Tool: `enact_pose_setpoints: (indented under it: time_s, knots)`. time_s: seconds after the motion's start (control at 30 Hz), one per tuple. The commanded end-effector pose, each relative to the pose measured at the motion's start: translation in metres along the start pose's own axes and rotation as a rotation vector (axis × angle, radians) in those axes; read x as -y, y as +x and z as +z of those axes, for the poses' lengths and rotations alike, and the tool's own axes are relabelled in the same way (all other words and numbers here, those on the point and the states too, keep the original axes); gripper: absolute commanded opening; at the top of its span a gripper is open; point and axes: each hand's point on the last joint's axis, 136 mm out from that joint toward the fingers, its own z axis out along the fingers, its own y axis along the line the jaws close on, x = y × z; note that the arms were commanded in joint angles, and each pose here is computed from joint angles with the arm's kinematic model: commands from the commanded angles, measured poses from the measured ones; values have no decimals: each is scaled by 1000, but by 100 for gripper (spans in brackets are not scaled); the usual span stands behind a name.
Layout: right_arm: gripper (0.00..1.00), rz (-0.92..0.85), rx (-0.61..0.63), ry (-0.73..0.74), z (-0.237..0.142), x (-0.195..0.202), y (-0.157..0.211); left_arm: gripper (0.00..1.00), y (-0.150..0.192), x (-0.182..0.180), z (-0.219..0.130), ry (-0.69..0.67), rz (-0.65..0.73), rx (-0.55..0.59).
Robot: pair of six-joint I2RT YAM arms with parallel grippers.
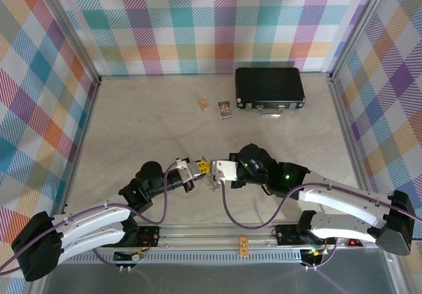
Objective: Put the keys on the keyring
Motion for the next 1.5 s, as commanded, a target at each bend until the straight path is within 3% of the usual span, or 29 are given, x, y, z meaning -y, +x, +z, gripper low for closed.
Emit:
enact_pose_setpoints:
  time_s: [0.0,1.47]
  knots:
    - [0,30,40,47,-4,15,-14,0,-24,0,-2,2,15,83]
    - [0,70,99,31,-2,11,-20,0,-26,-2,-3,-9,11,88]
